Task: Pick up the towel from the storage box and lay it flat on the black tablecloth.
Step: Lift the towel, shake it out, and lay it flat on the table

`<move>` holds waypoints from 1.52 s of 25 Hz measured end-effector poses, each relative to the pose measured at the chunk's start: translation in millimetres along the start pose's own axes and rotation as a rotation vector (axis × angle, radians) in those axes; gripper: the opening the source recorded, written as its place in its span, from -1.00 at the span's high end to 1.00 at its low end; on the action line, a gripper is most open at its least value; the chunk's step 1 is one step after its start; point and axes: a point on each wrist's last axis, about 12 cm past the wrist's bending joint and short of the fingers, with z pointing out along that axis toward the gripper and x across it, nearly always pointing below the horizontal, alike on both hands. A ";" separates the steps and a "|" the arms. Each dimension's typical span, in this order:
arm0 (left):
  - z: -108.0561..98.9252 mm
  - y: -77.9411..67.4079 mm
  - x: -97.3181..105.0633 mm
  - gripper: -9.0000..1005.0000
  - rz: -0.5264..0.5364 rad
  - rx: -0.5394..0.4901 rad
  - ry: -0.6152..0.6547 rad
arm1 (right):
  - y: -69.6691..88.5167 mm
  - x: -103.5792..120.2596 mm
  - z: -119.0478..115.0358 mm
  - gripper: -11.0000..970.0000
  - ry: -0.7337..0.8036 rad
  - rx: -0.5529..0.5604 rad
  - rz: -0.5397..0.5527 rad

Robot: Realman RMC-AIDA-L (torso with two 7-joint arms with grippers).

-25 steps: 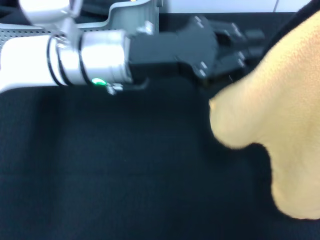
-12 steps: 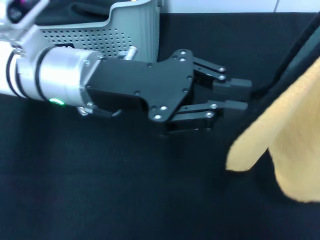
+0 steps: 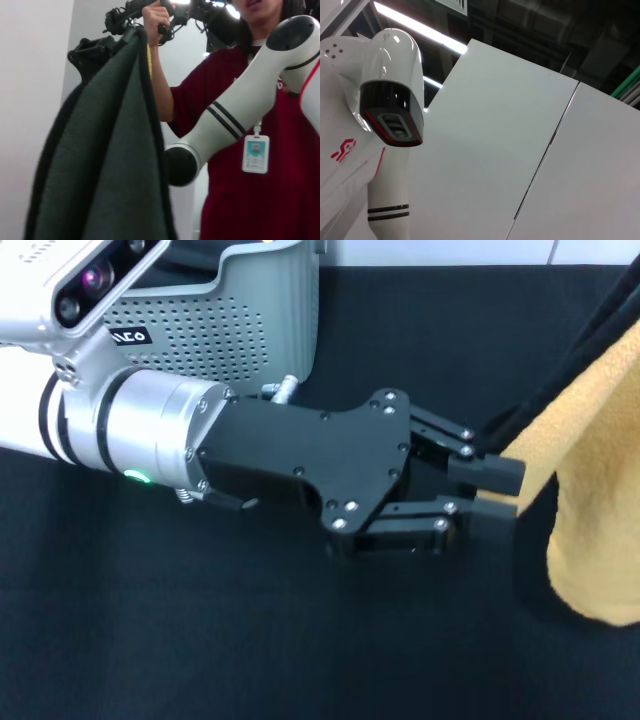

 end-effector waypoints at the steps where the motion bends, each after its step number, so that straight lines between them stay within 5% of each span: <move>1: 0.1 0.8 0.6 0.45 0.002 -0.010 -0.001 | 0.1 0.0 0.0 0.97 0.000 0.000 0.000; 9: -4.8 7.8 2.8 0.45 0.007 -0.100 0.007 | 1.8 0.2 -1.5 0.97 0.002 0.003 0.002; 25: -56.4 -1.6 -2.9 0.37 -0.007 -0.272 0.000 | 5.5 -5.0 -7.3 0.97 -0.010 0.021 -0.007; 38: -29.7 0.5 8.7 0.24 -0.084 -0.183 0.027 | 4.5 -2.7 -4.2 0.97 -0.020 0.014 0.000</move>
